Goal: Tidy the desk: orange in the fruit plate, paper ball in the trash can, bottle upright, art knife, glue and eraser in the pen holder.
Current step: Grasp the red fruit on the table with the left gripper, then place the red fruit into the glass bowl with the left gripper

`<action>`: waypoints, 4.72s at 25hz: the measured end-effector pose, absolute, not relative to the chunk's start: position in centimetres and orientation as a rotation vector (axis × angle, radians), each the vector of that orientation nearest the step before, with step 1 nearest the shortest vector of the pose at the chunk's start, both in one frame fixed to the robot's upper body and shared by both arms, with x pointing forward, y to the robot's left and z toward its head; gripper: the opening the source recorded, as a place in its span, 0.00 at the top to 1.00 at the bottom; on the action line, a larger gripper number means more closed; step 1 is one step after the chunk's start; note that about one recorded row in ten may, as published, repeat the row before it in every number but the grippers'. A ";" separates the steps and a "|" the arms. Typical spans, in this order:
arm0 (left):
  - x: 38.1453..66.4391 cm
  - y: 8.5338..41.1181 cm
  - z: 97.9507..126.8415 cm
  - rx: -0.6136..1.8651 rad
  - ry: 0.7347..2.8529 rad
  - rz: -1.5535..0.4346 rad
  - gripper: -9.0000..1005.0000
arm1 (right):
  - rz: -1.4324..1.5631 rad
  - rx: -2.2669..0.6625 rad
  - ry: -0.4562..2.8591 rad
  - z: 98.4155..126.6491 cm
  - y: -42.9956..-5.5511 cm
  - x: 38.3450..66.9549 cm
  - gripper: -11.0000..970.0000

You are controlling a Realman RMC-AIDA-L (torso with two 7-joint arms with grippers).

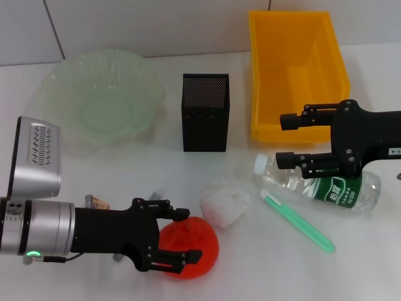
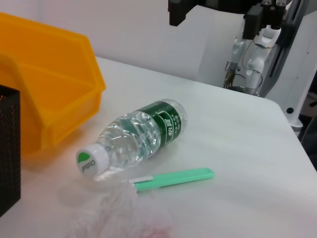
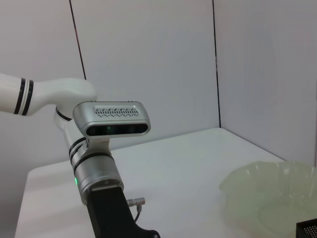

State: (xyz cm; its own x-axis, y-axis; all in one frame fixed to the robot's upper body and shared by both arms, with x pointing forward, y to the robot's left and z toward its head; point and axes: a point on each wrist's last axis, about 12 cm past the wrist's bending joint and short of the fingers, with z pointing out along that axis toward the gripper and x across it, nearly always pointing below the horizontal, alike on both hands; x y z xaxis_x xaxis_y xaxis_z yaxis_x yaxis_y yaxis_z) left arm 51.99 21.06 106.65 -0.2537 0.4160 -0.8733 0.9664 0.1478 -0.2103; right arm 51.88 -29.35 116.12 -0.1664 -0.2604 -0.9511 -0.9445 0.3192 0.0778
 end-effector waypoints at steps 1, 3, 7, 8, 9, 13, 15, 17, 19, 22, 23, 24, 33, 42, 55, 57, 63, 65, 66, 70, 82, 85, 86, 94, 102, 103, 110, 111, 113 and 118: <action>52.0 21.0 106.6 1.335 1.771 -1.059 0.34 | 0.911 -1.110 1.642 116.1 -29.3 51.9 0.27; 51.9 21.0 106.3 1.335 1.781 -1.047 0.34 | 0.913 -1.112 1.640 116.1 -29.3 52.0 0.27; 51.8 21.1 106.1 1.337 1.785 -1.040 0.35 | 0.912 -1.114 1.638 116.2 -29.2 52.0 0.27; 51.8 21.1 106.1 1.337 1.786 -1.040 0.35 | 0.912 -1.114 1.637 116.2 -29.2 52.0 0.27; 51.8 21.1 106.0 1.335 1.788 -1.041 0.35 | 0.911 -1.115 1.636 116.2 -29.2 52.0 0.27; 51.9 21.1 105.8 1.328 1.800 -1.031 0.36 | 0.909 -1.117 1.634 116.3 -29.2 52.1 0.27; 52.1 21.1 105.8 1.320 1.807 -1.021 0.36 | 0.909 -1.117 1.632 116.3 -29.2 52.1 0.27; 52.1 21.1 105.7 1.313 1.813 -1.015 0.37 | 0.909 -1.116 1.632 116.3 -29.2 52.1 0.27; 52.2 21.1 105.7 1.308 1.817 -1.014 0.37 | 0.910 -1.116 1.632 116.3 -29.2 52.1 0.27; 52.2 21.1 105.7 1.314 1.819 -1.012 0.38 | 0.911 -1.116 1.630 116.3 -29.2 52.1 0.27; 52.1 21.0 105.7 1.319 1.820 -1.013 0.38 | 0.912 -1.116 1.629 116.4 -29.2 52.1 0.27; 52.1 20.9 105.6 1.327 1.821 -1.013 0.38 | 0.913 -1.116 1.629 116.4 -29.2 52.1 0.27; 51.9 20.8 105.5 1.338 1.823 -1.016 0.69 | 0.917 -1.114 1.628 116.4 -29.1 52.0 0.27; 51.4 20.6 106.8 1.353 1.732 -1.105 0.82 | 0.903 -1.095 1.633 116.4 -29.4 52.1 0.27; 50.8 22.0 110.8 1.287 1.527 -1.138 0.91 | 0.874 -1.064 1.660 115.8 -29.9 52.0 0.27; 51.1 22.6 111.2 1.240 1.517 -1.120 0.92 | 0.867 -1.063 1.662 115.6 -30.0 51.9 0.27; 52.3 24.3 112.3 1.128 1.497 -1.042 0.94 | 0.867 -1.050 1.664 115.2 -30.3 51.5 0.27; 52.8 24.6 112.6 1.090 1.490 -1.016 0.94 | 0.869 -1.045 1.668 115.1 -30.4 51.4 0.27; 52.8 24.6 112.6 1.090 1.490 -1.016 0.94 | 0.869 -1.044 1.669 115.0 -30.4 51.4 0.27; 53.6 24.7 112.9 1.038 1.476 -0.965 0.94 | 0.878 -1.044 1.671 114.8 -30.3 51.3 0.27; 58.2 24.1 111.9 0.829 1.491 -0.728 0.94 | 0.900 -1.049 1.667 114.7 -30.1 51.1 0.27; 59.5 24.5 111.6 0.764 1.538 -0.635 0.93 | 0.908 -1.065 1.658 114.7 -30.0 51.0 0.27; 59.6 24.5 111.6 0.759 1.544 -0.622 0.93 | 0.911 -1.073 1.653 114.7 -30.0 51.0 0.27; 61.2 24.7 110.7 0.715 1.603 -0.488 0.93 | 0.915 -1.081 1.628 114.9 -29.8 50.9 0.27; 62.7 24.2 110.4 0.676 1.628 -0.391 0.92 | 0.913 -1.082 1.626 114.9 -29.8 50.9 0.27; 62.9 24.2 110.3 0.671 1.634 -0.381 0.92 | 0.913 -1.082 1.627 114.9 -29.8 50.9 0.27; 63.4 24.5 110.1 0.644 1.667 -0.330 0.92 | 0.914 -1.080 1.628 114.9 -29.9 50.8 0.27; 63.4 24.5 110.0 0.642 1.669 -0.324 0.92 | 0.914 -1.080 1.627 114.9 -29.9 50.8 0.27; 63.3 24.7 110.0 0.638 1.668 -0.320 0.92 | 0.915 -1.079 1.624 114.9 -29.9 50.8 0.27; 63.2 25.3 109.6 0.586 1.681 -0.312 0.91 | 0.914 -1.074 1.613 115.1 -29.9 50.9 0.27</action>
State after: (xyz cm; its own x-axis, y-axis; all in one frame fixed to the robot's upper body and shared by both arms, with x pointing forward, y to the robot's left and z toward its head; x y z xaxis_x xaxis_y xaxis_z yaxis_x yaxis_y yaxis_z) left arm 63.17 25.26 109.56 -0.1049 0.2046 -0.9732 0.5403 0.8333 0.1169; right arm 50.85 -29.94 115.09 -0.1544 -0.2231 -0.9625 -0.9404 0.3321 0.0738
